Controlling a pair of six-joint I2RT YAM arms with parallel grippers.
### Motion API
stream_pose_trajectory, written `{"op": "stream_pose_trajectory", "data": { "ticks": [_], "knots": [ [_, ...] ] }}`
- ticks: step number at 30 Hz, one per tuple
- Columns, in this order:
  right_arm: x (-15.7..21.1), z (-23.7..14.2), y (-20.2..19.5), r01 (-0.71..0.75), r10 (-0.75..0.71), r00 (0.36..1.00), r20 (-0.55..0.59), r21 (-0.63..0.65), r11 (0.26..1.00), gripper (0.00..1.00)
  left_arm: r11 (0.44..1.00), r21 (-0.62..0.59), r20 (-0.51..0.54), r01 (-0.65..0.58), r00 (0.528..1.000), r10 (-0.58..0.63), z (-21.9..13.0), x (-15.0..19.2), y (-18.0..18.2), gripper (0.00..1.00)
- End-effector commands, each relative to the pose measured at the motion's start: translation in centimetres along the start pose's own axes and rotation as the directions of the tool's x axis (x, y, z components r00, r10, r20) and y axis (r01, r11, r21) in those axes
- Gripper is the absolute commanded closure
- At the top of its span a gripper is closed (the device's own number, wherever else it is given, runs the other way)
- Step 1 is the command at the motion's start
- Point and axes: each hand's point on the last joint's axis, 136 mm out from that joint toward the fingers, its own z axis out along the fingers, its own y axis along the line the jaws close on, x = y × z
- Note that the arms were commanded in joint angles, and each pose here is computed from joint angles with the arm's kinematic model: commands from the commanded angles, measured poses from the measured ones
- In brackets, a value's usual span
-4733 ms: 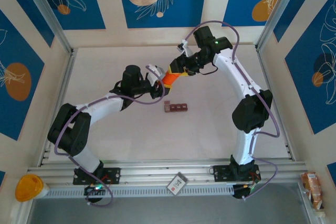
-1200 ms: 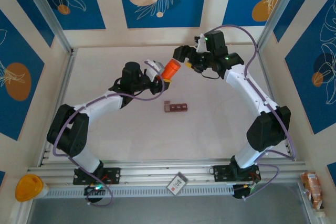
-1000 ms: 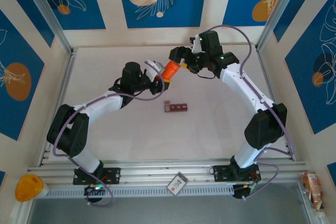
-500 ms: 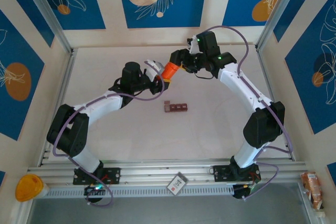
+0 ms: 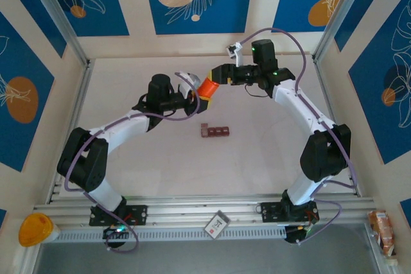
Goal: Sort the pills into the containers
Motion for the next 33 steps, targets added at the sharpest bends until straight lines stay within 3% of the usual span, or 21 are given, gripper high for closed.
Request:
{"op": "stream_pose_trajectory", "data": {
  "ticks": [1, 5, 12, 18, 33],
  "knots": [
    [-1.3, -1.3, 1.7, 0.013, -0.014, 0.999, 0.043, 0.017, 1.000, 0.15, 0.998, 0.012, 0.066, -0.059, 0.996, 0.058, -0.7, -3.2, -0.7, 1.00],
    [-2.3, -3.1, 0.2, -0.167, 0.151, 0.981, 0.125, 0.138, 0.976, 0.11, 0.993, -0.057, 0.023, -0.100, 0.995, 0.102, -0.8, -2.3, 0.5, 1.00],
    [-1.0, -3.9, -2.7, -0.463, 0.421, 0.884, 0.203, 0.257, 0.848, 0.11, 0.971, -0.168, -0.024, -0.168, 0.986, 0.166, -1.1, -1.1, 2.4, 1.00],
    [-0.2, -2.5, -3.1, -0.503, 0.468, 0.864, 0.188, 0.255, 0.826, 0.11, 0.968, -0.175, -0.042, -0.179, 0.984, 0.174, -0.9, -0.7, 2.6, 1.00],
    [0.4, 1.7, -2.0, -0.472, 0.462, 0.881, 0.102, 0.255, 0.844, 0.13, 0.971, -0.151, -0.059, -0.185, 0.982, 0.178, -0.3, -0.5, 1.9, 1.00]
  ]
}}
